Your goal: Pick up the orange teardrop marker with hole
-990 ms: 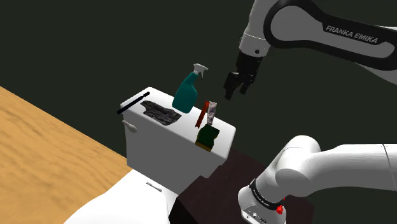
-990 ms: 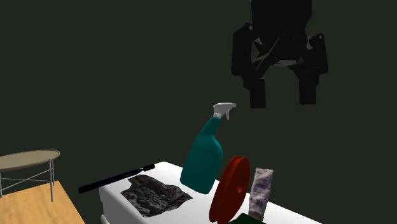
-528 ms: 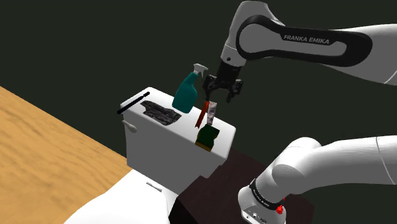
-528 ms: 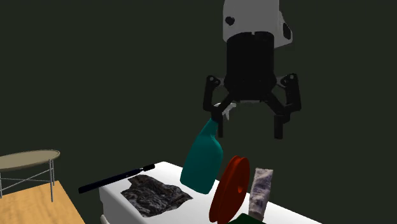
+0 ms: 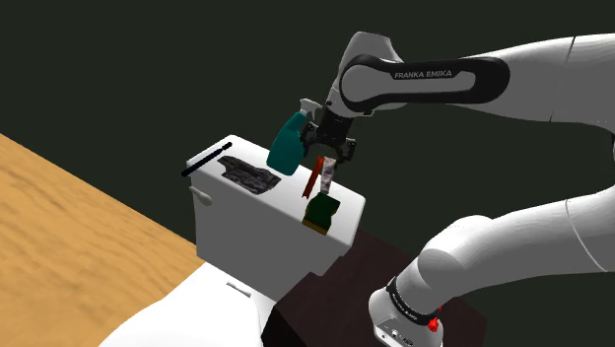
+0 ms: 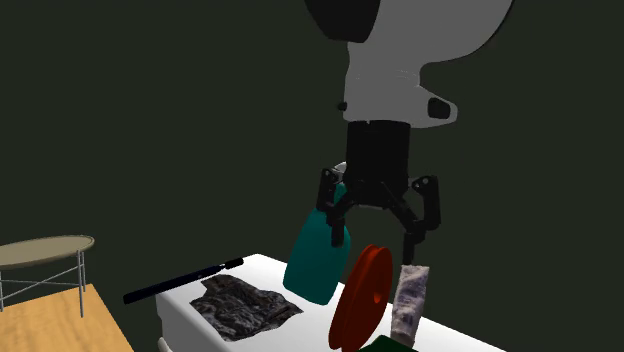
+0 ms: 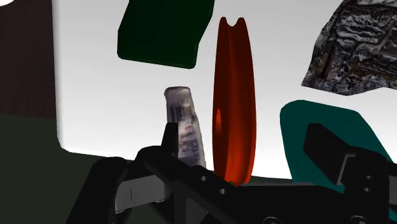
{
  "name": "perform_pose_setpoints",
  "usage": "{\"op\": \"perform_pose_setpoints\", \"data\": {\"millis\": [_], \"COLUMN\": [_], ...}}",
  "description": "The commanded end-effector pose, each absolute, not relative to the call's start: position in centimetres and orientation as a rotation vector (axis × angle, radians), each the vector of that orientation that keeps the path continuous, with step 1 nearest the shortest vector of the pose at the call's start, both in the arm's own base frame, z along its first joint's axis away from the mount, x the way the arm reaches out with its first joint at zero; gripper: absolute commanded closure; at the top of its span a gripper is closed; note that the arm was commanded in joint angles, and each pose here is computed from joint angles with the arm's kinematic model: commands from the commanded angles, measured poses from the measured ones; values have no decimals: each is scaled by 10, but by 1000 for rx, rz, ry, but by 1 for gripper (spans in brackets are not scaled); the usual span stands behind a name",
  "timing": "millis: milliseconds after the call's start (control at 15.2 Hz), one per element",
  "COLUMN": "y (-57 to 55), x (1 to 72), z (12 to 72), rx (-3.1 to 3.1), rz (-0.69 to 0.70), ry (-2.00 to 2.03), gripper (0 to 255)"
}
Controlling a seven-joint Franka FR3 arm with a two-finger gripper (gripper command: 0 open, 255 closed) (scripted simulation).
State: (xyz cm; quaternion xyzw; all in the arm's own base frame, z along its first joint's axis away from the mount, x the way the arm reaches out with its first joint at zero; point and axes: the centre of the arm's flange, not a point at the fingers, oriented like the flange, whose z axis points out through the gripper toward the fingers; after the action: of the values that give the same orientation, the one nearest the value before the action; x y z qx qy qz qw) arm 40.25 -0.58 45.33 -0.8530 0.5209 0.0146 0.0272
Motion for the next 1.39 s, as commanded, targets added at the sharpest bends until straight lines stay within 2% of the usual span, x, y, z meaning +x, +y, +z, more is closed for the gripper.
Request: {"op": "perform_pose_setpoints", "data": {"millis": [0,330,396,990,1320], "y": [-7,-7,-7,-7,-7], "x": [403,403,403,403,403], "z": [443,424,424,424,450], "rx": [-2627,-2627,-2627,-2627,-2627], "rz": [43,43,43,43,43], "ry": [1619,1619,1619,1619,1619], "gripper": [0,0,255,255,255]}}
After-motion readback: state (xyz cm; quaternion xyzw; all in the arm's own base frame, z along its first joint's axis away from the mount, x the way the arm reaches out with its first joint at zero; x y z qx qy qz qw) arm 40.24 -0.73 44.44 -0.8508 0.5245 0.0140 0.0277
